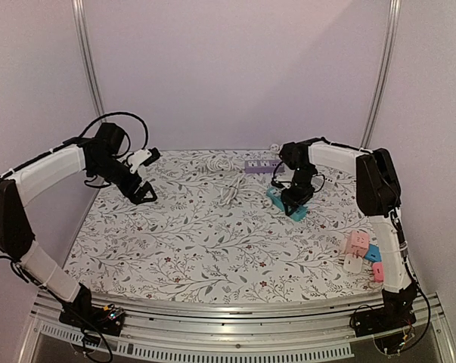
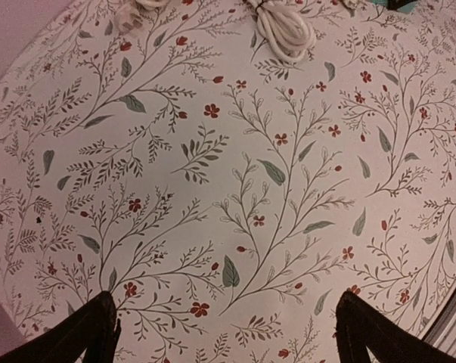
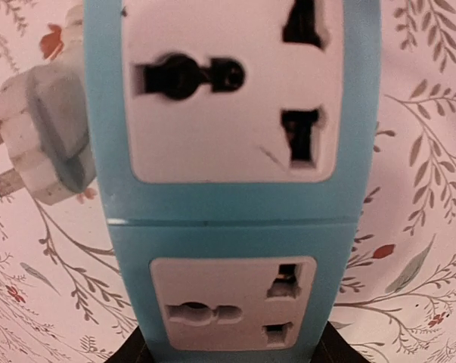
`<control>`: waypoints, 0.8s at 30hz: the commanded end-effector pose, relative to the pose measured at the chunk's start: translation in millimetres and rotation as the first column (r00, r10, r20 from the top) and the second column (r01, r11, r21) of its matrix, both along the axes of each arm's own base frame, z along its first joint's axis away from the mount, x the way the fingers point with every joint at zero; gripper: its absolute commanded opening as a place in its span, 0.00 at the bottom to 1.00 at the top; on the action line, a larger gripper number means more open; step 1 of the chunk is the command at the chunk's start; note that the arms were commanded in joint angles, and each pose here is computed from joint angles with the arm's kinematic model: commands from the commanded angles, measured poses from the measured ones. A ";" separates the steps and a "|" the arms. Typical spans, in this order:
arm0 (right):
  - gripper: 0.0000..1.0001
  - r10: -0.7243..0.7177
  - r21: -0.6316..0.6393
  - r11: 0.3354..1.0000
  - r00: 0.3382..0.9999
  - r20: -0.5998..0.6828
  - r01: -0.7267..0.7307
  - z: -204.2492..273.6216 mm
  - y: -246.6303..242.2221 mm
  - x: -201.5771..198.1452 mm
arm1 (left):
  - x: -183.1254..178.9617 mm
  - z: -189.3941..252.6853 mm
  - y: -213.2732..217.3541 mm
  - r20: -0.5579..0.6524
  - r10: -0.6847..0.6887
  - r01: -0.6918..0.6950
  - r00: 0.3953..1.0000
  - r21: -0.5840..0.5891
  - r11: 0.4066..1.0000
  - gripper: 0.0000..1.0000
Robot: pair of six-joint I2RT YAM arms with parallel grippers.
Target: Insert the plug
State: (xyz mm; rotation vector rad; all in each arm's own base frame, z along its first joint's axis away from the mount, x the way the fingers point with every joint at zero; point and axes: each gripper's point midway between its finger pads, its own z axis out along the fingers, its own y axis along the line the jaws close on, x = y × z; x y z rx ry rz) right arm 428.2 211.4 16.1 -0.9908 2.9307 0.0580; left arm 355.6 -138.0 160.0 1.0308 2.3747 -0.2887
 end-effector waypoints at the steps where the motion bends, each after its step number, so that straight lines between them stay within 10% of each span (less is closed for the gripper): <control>1: 0.38 0.200 0.069 0.978 0.980 -0.012 -0.199 18.3 57.9 -56.6 | -14.4 12.2 -5.9 0.022 -0.042 0.042 0.999 -0.020 0.999 0.99; 11: 0.38 0.744 0.012 0.663 0.661 0.096 -0.748 36.5 176.0 -181.2 | -30.9 29.0 -6.2 0.081 -0.083 0.086 0.993 -0.038 0.996 0.99; 21: 0.44 0.871 -0.092 0.491 0.489 0.046 -0.866 21.8 171.5 -198.3 | -44.9 32.8 -1.2 0.119 -0.104 0.107 0.988 -0.023 0.994 1.00; 24: 0.61 0.874 -0.093 0.486 0.483 0.048 -0.869 22.3 173.9 -197.6 | -44.4 32.1 -1.9 0.116 -0.103 0.107 0.988 -0.026 0.994 0.99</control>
